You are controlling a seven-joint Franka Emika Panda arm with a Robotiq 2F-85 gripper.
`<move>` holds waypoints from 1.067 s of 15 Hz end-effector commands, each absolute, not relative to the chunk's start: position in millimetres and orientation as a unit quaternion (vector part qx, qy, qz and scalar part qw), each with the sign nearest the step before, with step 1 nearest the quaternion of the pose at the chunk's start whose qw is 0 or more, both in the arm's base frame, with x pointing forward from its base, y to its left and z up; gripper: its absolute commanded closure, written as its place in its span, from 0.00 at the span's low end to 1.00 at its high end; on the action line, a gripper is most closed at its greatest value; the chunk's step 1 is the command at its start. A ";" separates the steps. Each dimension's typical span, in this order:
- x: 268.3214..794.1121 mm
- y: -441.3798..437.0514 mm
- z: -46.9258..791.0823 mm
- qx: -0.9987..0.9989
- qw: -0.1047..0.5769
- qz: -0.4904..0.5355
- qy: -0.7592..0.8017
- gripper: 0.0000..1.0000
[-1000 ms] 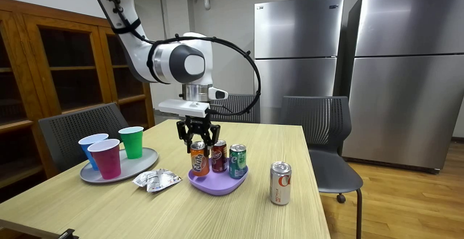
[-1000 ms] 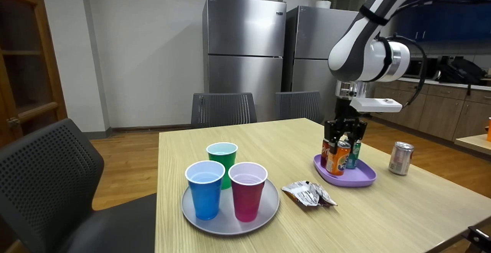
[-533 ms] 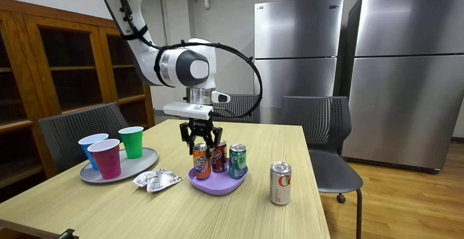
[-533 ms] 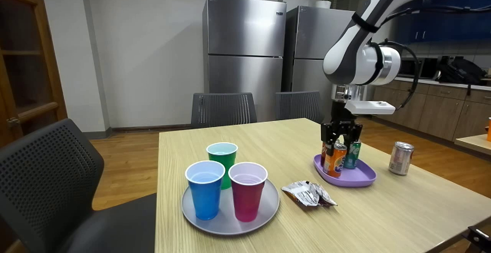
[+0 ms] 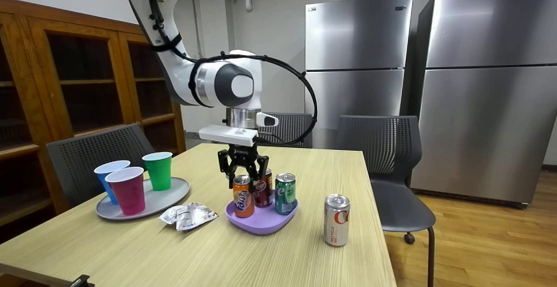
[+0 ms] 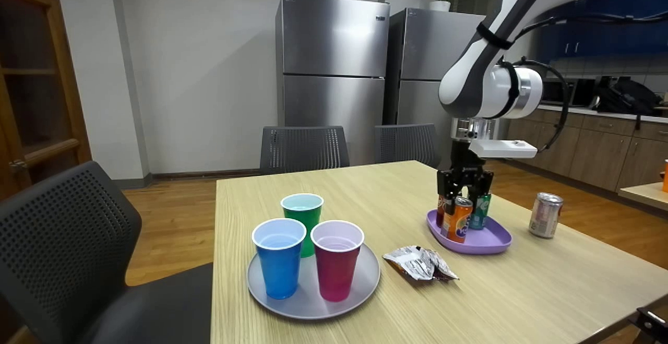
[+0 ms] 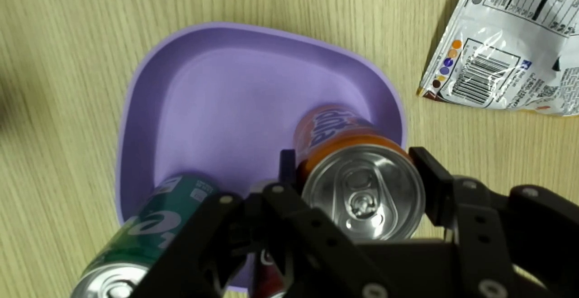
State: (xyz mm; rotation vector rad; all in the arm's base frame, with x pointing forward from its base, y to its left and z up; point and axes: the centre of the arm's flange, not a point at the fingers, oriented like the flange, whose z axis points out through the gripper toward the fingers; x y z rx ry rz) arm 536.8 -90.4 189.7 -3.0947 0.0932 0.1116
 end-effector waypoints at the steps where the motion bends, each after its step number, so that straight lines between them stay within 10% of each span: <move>1: 543.2 -93.3 197.6 -0.998 0.031 0.042 0.026 0.12; 16: 496.0 -132.6 284.6 -0.998 0.030 -0.018 0.048 0.00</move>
